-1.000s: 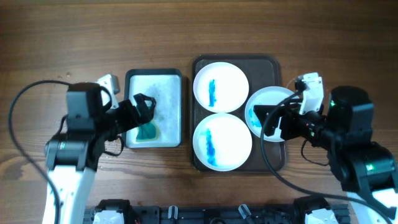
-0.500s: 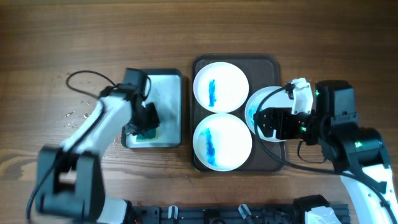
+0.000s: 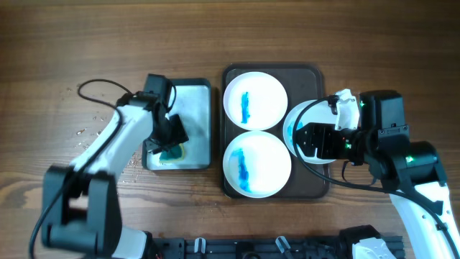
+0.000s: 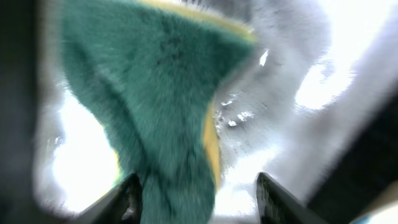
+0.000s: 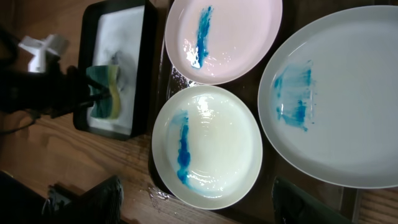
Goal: Clean dirty plates on tray and stack at the side
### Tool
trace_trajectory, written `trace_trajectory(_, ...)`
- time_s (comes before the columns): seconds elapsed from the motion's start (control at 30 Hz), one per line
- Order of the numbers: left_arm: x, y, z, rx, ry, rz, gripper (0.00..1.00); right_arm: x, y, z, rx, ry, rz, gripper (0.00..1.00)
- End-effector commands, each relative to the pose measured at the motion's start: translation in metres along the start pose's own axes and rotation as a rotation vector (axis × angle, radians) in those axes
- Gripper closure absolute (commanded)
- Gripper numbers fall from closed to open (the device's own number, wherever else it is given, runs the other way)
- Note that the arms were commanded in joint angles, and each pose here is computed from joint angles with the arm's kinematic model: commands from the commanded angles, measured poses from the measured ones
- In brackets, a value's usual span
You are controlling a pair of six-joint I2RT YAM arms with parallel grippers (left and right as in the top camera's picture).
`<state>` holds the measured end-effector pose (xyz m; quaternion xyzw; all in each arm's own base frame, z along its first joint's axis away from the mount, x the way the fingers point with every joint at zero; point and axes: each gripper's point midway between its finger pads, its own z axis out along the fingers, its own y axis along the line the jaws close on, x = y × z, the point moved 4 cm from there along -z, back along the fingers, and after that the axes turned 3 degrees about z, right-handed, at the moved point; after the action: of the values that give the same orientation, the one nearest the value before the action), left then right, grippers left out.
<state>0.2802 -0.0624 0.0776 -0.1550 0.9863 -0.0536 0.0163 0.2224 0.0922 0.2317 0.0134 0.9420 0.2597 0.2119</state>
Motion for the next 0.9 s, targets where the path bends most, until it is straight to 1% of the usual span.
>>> trace_trajectory(0.0,-0.016,0.013,-0.022,-0.106,-0.138,0.01,0.37,-0.006,0.002,-0.003,-0.002,-0.023,0.0,0.23)
trace_trajectory(0.07,-0.022,0.018,-0.016,-0.153,-0.163,0.009,0.34,-0.008,0.003,-0.003,-0.005,-0.032,-0.003,0.23)
trace_trajectory(0.13,-0.024,0.019,-0.007,-0.156,-0.175,0.009,0.35,-0.009,0.003,-0.003,-0.006,-0.036,0.004,0.23)
trace_trajectory(0.27,-0.031,0.019,0.027,-0.142,-0.201,0.008,0.43,-0.009,0.003,-0.003,-0.004,-0.033,0.017,0.23)
trace_trajectory(0.3,-0.031,0.02,0.036,-0.141,-0.204,0.008,0.46,-0.008,0.003,-0.003,-0.004,-0.029,0.018,0.25)
trace_trajectory(0.33,-0.031,0.021,0.045,-0.142,-0.2,0.007,0.56,-0.007,0.002,-0.003,-0.003,-0.024,0.021,0.28)
trace_trajectory(0.37,-0.029,0.021,0.053,-0.139,-0.188,0.009,0.75,-0.005,0.002,-0.003,0.0,-0.018,0.023,0.29)
trace_trajectory(0.4,-0.028,0.021,0.057,-0.138,-0.174,0.01,0.96,-0.004,0.001,-0.003,0.001,-0.013,0.026,0.3)
trace_trajectory(0.47,-0.028,0.018,0.055,-0.12,-0.169,0.032,0.96,-0.003,0.001,-0.003,0.004,-0.005,0.029,0.32)
trace_trajectory(0.5,-0.029,0.012,0.05,-0.089,-0.164,0.06,0.96,-0.003,0.001,-0.003,0.004,-0.005,0.03,0.33)
trace_trajectory(0.53,-0.03,0.007,0.044,-0.061,-0.161,0.079,0.96,-0.003,0.001,-0.003,0.005,-0.006,0.029,0.36)
trace_trajectory(0.6,-0.032,-0.003,0.027,-0.013,-0.162,0.089,0.96,-0.003,0.0,-0.003,0.007,-0.01,0.031,0.46)
trace_trajectory(0.63,-0.032,-0.007,0.018,0.015,-0.164,0.092,0.91,-0.004,0.0,-0.003,0.014,-0.013,0.03,0.48)
trace_trajectory(0.7,-0.03,-0.013,0.002,0.055,-0.164,0.097,0.73,-0.006,-0.006,-0.003,0.058,-0.029,0.031,0.51)
trace_trajectory(0.73,-0.028,-0.014,-0.003,0.064,-0.166,0.098,0.59,-0.007,-0.009,-0.003,0.08,-0.037,0.035,0.51)
trace_trajectory(0.77,-0.026,-0.013,-0.007,0.066,-0.164,0.098,0.41,-0.008,-0.012,-0.004,0.1,-0.045,0.053,0.51)
trace_trajectory(0.8,-0.022,-0.012,-0.01,0.061,-0.156,0.098,0.31,-0.009,-0.016,-0.004,0.127,-0.055,0.078,0.51)
trace_trajectory(0.83,-0.019,-0.01,-0.01,0.055,-0.143,0.106,0.29,-0.009,-0.018,-0.005,0.145,-0.059,0.09,0.51)
trace_trajectory(0.87,-0.016,-0.008,-0.01,0.045,-0.126,0.121,0.29,-0.009,-0.02,-0.005,0.16,-0.061,0.102,0.51)
